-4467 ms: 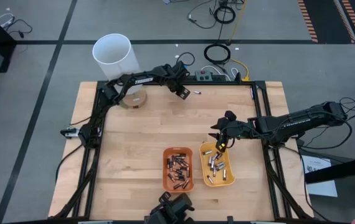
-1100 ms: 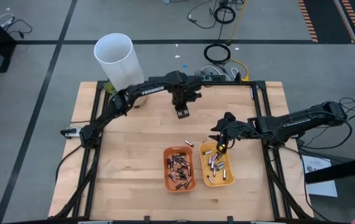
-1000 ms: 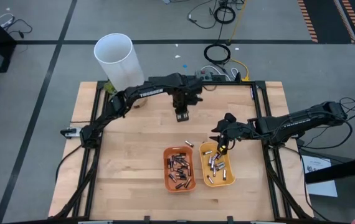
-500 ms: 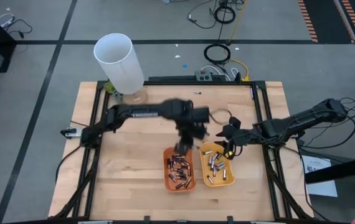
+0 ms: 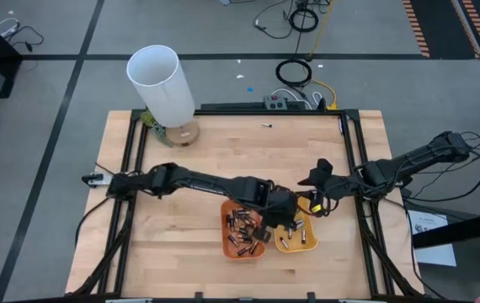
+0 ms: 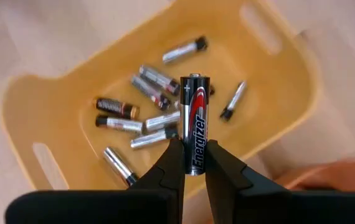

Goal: Sort batteries

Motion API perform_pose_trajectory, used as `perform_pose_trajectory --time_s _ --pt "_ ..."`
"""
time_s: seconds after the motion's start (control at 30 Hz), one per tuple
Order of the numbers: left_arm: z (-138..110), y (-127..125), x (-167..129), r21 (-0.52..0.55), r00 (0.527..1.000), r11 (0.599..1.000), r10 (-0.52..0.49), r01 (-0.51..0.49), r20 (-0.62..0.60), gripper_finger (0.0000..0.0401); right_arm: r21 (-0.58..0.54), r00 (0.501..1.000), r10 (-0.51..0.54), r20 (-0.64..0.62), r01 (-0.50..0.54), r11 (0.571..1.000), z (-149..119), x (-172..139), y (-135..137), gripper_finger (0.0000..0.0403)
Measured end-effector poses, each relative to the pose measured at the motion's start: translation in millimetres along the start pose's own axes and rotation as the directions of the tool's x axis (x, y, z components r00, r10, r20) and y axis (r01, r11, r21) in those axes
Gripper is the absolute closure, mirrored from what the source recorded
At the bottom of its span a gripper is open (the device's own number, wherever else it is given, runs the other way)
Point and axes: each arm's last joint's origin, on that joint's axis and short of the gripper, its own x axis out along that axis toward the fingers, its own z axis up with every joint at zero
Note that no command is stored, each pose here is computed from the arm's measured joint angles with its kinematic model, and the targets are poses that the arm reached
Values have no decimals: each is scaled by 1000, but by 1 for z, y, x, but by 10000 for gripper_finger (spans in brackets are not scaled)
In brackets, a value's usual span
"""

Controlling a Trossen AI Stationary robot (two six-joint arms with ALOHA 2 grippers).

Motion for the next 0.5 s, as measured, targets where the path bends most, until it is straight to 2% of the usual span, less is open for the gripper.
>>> perform_pose_trajectory --time_s 0.1,0.4,0.5 --pt "-3 6 10 -9 1000 1000 8 -8 -3 356 1 1000 0 -7 0 1000 -2 -2 1 252" --pt "-4 14 9 -21 1000 1000 16 -15 18 355 -12 999 -39 12 39 999 -2 -2 0 252" --pt "-5 15 14 -22 1000 1000 14 -14 13 327 -12 999 -40 13 40 999 -2 -2 0 252"
